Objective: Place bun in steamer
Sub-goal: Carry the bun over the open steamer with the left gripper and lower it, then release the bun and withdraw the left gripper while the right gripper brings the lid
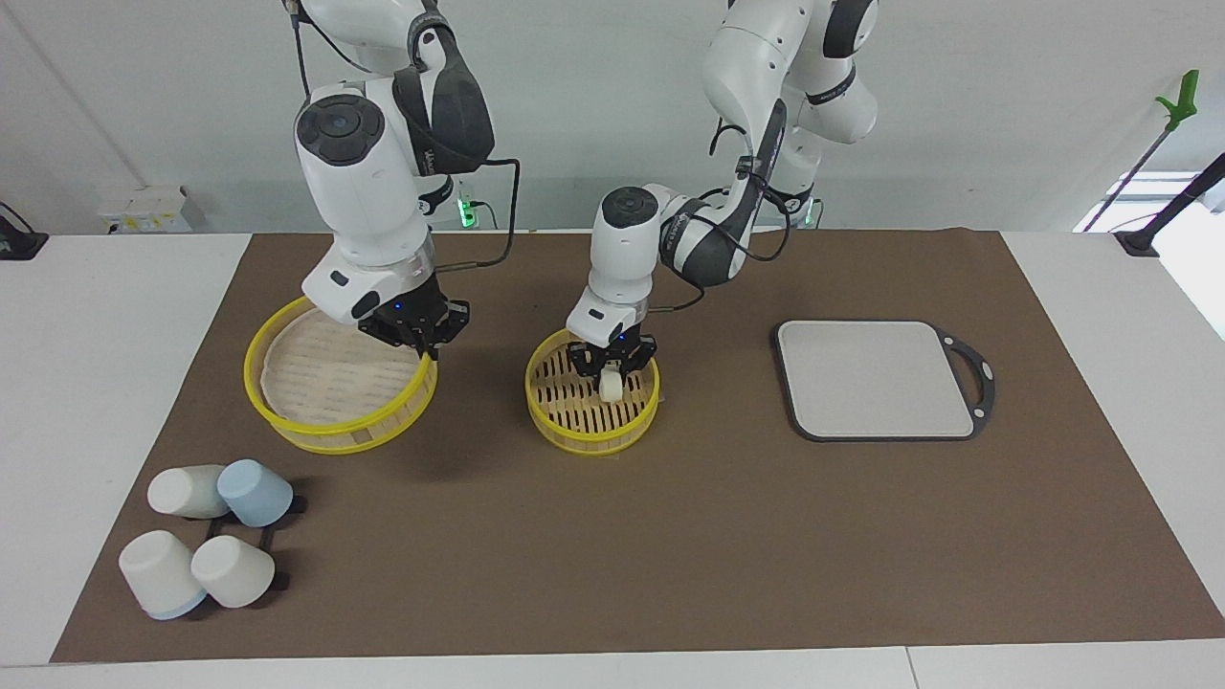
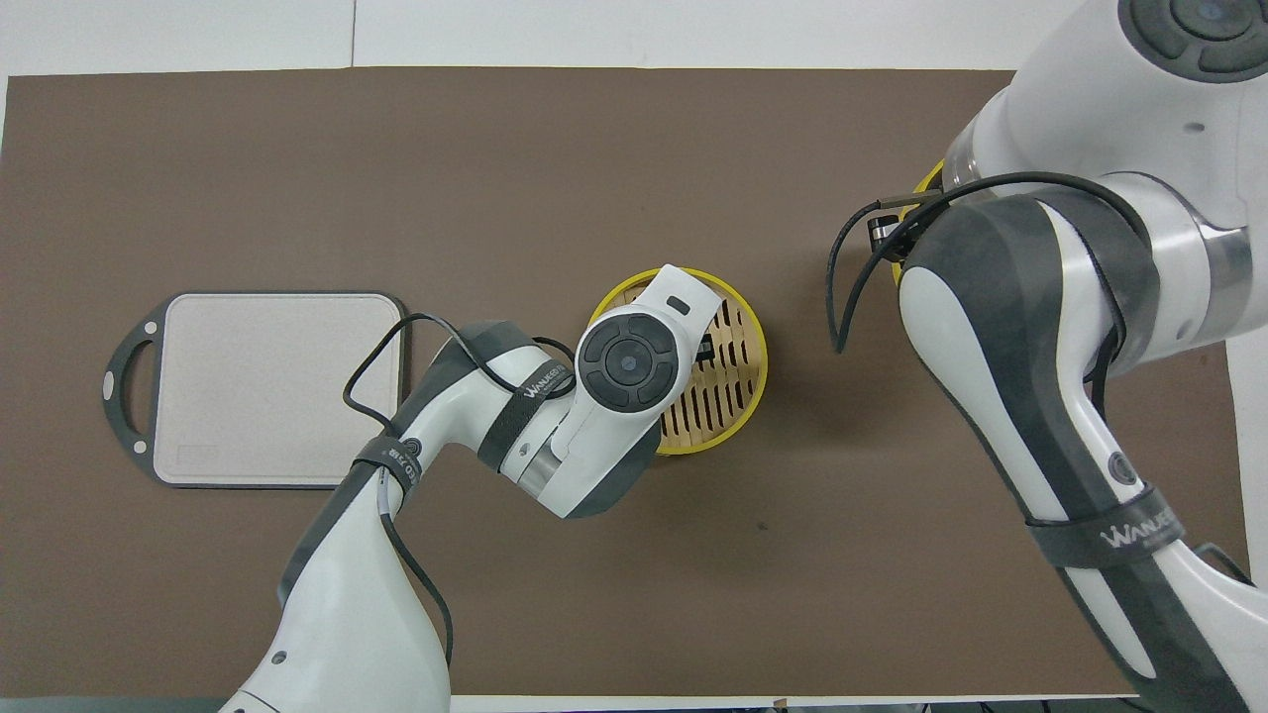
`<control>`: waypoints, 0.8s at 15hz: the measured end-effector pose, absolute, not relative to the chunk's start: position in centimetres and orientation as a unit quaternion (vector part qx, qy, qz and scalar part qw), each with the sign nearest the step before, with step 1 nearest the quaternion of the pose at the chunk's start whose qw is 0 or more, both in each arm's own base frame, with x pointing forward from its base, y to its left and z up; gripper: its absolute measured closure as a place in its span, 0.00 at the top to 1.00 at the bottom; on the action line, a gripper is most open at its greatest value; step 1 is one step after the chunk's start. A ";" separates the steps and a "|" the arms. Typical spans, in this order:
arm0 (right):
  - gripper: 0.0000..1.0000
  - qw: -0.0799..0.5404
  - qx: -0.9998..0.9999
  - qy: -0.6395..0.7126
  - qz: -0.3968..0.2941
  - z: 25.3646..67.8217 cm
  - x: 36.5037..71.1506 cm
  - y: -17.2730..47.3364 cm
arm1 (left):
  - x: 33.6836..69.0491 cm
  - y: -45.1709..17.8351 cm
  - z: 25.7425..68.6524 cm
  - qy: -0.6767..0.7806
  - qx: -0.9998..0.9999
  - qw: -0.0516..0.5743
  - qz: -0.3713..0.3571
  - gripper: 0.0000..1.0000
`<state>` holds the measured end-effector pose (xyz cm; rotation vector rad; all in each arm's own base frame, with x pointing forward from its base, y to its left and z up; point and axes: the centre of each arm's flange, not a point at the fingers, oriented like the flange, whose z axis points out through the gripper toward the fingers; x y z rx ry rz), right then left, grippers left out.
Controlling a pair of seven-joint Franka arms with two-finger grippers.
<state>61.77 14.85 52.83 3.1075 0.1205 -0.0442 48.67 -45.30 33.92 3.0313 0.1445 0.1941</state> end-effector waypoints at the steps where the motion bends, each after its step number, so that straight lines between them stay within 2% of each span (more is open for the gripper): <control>1: 0.09 0.016 0.999 0.039 -0.014 52.8 61.7 14.9 | 48.7 -45.3 33.9 0.047 0.996 0.050 0.064 0.70; 4: 0.09 0.015 0.999 0.038 -0.013 52.9 61.7 15.1 | 49.1 -44.8 34.4 0.053 0.995 0.049 0.066 0.99; 7: 0.09 0.007 1.000 0.028 0.007 53.4 61.5 17.3 | 51.6 -40.2 38.5 0.092 0.993 0.038 0.059 1.00; 10: 0.09 -0.028 0.999 0.009 0.034 53.9 59.9 24.5 | 54.9 -30.0 46.2 0.150 0.987 0.026 0.049 1.00; 12: 0.09 -0.039 0.998 -0.024 0.045 53.0 58.4 31.0 | 56.2 -22.5 49.8 0.151 0.987 0.017 0.042 1.00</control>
